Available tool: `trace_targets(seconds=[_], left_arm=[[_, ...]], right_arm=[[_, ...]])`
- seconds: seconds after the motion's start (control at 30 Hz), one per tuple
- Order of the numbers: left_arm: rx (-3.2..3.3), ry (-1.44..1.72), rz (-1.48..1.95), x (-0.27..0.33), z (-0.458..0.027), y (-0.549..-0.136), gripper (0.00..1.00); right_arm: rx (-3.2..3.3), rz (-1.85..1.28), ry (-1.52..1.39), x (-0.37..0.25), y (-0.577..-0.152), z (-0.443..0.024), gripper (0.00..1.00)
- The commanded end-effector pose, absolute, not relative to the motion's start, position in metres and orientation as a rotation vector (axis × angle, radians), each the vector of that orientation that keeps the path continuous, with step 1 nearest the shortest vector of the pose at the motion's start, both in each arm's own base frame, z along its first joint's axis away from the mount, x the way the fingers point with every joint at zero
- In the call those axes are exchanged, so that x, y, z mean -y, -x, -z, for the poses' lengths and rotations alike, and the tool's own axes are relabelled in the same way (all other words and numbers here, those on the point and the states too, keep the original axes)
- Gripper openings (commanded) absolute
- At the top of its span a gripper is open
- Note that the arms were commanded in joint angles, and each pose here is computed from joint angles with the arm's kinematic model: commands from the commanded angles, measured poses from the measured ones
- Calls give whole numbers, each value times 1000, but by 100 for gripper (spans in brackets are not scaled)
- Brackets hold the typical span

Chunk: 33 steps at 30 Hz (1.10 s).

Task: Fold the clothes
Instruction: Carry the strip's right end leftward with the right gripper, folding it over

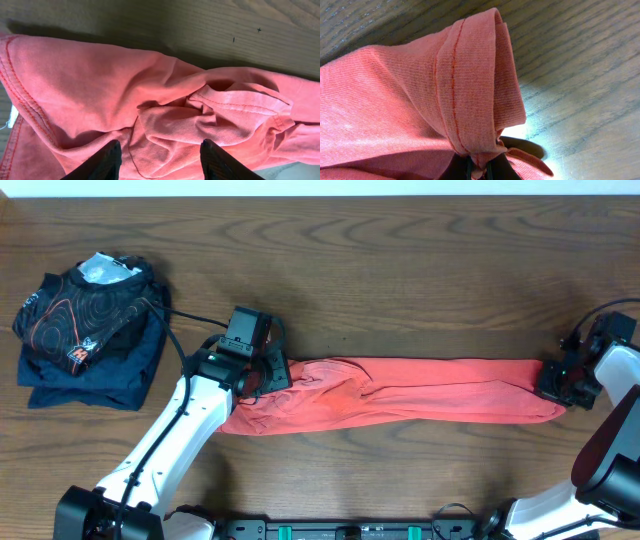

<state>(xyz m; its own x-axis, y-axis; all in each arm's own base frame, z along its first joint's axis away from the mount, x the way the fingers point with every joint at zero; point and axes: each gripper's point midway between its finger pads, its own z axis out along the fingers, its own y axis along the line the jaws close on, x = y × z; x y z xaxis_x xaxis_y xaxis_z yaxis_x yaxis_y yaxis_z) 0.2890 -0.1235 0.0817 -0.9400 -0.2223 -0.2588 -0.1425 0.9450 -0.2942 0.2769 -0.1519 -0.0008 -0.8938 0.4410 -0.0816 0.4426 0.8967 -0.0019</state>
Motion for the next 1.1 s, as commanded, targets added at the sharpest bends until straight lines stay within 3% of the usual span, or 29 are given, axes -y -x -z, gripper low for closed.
trace_targets(seconds=[0.0, 0.33, 0.8, 1.07], left_arm=[[-2788, 247, 375, 119, -87, -295, 53], [-2790, 286, 367, 111, -87, -296, 53], [-2812, 289, 358, 110, -85, -291, 53], [-2812, 290, 358, 110, -85, -291, 53]], right_arm=[[-2949, 195, -816, 181, -278, -14, 1], [-2895, 254, -792, 199, -310, -81, 1], [-3117, 152, -293, 73, -322, -76, 1], [-3197, 158, -85, 10, -306, -56, 2]])
